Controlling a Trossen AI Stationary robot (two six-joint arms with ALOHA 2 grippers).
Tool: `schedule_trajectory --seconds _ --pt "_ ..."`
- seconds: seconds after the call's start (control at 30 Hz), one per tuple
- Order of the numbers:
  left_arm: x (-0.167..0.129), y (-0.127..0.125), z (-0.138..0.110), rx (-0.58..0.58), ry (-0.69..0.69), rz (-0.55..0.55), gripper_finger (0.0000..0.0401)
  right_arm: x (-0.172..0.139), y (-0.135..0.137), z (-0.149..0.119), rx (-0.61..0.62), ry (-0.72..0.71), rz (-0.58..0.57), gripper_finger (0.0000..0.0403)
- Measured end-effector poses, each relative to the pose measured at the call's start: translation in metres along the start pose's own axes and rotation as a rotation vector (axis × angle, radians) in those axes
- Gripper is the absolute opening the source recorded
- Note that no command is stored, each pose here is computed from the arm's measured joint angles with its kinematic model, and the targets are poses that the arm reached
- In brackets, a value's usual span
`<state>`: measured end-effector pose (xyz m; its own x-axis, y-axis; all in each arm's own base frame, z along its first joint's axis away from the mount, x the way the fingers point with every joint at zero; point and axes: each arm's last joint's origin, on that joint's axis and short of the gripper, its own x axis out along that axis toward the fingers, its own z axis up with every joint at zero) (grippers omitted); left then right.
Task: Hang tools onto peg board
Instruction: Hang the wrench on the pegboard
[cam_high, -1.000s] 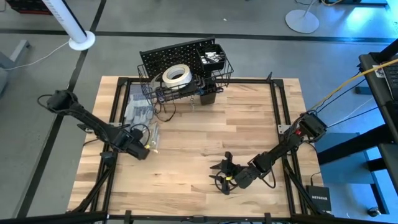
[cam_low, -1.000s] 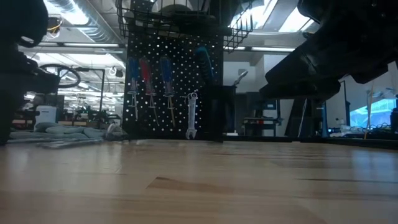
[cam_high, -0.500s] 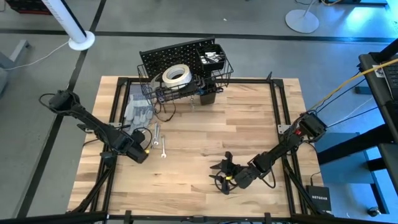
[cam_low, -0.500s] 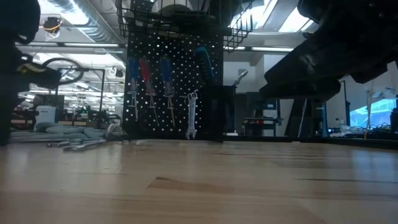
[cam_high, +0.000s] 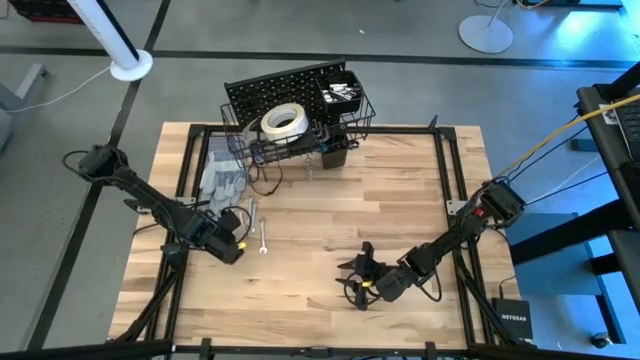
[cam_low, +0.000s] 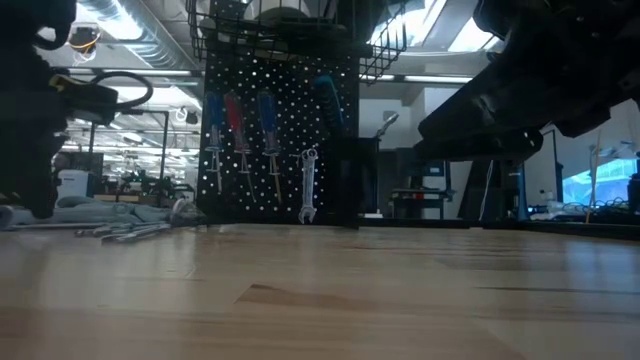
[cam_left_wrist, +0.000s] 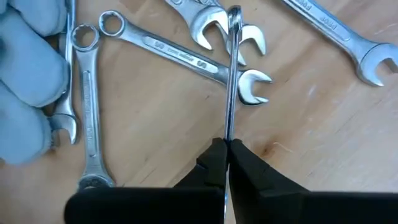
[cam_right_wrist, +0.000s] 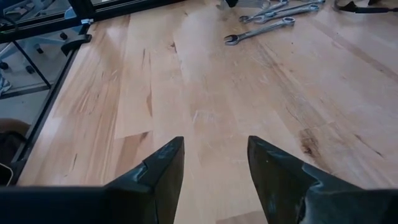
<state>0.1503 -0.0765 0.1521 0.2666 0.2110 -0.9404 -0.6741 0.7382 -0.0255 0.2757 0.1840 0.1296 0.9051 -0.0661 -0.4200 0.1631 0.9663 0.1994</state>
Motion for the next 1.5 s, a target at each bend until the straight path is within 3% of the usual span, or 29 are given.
schedule_trajectory --seconds 0.3,0.63,0.93,1.13,1.5 --pt "-0.016 -0.016 0.011 0.065 -0.052 -0.086 0.0002 0.000 -0.001 -0.001 -0.008 -0.001 -0.021 0.0182" --pt "-0.042 -0.041 0.051 0.159 -0.343 -0.182 0.0001 0.002 -0.004 0.001 -0.005 -0.026 -0.066 0.0182" --pt "-0.011 -0.050 0.116 0.214 -0.547 -0.203 0.0000 0.004 -0.007 0.003 -0.024 -0.027 -0.066 0.0182" --pt "0.020 -0.040 0.155 0.152 -0.619 -0.167 0.0000 0.004 -0.006 0.003 -0.024 -0.025 -0.064 0.0182" --pt "0.041 -0.018 0.179 0.035 -0.627 -0.118 0.0000 0.004 -0.006 0.003 -0.025 -0.017 -0.051 0.0182"
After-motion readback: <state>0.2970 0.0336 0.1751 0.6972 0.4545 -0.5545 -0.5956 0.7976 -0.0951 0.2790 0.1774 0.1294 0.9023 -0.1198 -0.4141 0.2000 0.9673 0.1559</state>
